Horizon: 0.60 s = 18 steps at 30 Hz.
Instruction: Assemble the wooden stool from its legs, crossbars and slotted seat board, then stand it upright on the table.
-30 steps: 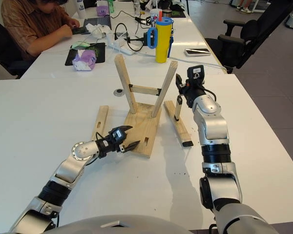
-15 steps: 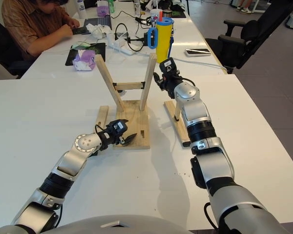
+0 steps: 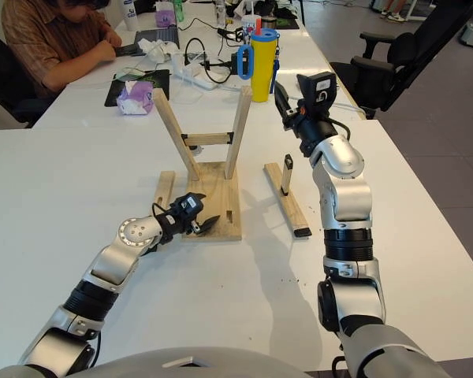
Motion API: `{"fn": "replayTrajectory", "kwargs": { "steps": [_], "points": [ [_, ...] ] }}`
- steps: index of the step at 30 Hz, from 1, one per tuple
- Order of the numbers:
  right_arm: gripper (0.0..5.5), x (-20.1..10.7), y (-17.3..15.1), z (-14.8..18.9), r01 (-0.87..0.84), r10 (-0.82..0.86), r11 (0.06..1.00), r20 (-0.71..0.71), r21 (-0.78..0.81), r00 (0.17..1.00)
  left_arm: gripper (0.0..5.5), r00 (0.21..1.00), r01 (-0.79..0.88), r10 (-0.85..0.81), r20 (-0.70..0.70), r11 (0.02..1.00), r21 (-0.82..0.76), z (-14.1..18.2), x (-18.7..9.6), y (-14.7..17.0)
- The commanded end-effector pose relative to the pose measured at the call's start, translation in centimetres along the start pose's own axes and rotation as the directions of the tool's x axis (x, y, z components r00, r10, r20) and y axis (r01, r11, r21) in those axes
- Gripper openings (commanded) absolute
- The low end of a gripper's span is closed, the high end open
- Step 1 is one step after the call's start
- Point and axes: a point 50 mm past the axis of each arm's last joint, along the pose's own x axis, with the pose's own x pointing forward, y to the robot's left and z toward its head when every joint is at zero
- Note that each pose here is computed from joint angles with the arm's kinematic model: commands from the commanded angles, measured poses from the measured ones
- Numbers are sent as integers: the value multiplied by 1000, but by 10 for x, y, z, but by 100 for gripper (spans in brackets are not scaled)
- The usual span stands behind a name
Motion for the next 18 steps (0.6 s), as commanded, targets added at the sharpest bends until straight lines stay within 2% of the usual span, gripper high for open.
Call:
{"fn": "replayTrajectory", "kwargs": {
  "steps": [1,3,5,7,8,9,11,12,13,18],
  "points": [
    [241,4,12,27,-36,40,999,133,-26,990,357,981,-5,-6,-196,999,-53,-43,-7,-4],
    [241,3,14,33,-45,51,998,178,-34,983,357,981,-6,-5,-194,998,-55,-43,-6,-4],
    [241,2,13,18,-11,20,998,148,-61,989,357,982,-5,-6,-190,998,-56,-43,-6,-4],
    [241,-2,4,-32,74,-79,996,-101,-53,992,357,983,-7,-4,-185,998,-59,-42,-5,-4],
    [241,-12,-2,-64,119,-127,992,-254,-45,959,357,983,-4,-6,-183,998,-57,-42,-4,-5],
    [241,-26,-3,-98,126,-130,991,-425,-37,896,357,983,-2,-8,-181,998,-57,-41,-4,-5],
    [241,-52,-1,-137,118,-99,993,-609,-9,787,357,984,0,-11,-179,998,-59,-41,-4,-5],
    [241,-57,1,-142,117,-83,993,-636,12,767,357,984,0,-11,-180,998,-61,-42,-5,-5],
    [241,-55,1,-138,109,-78,994,-619,12,782,357,983,1,-13,-181,998,-64,-42,-6,-6],
    [241,-24,0,-99,53,-39,998,-450,20,892,357,983,1,-15,-182,997,-74,-44,-5,-9]
  ]
}}
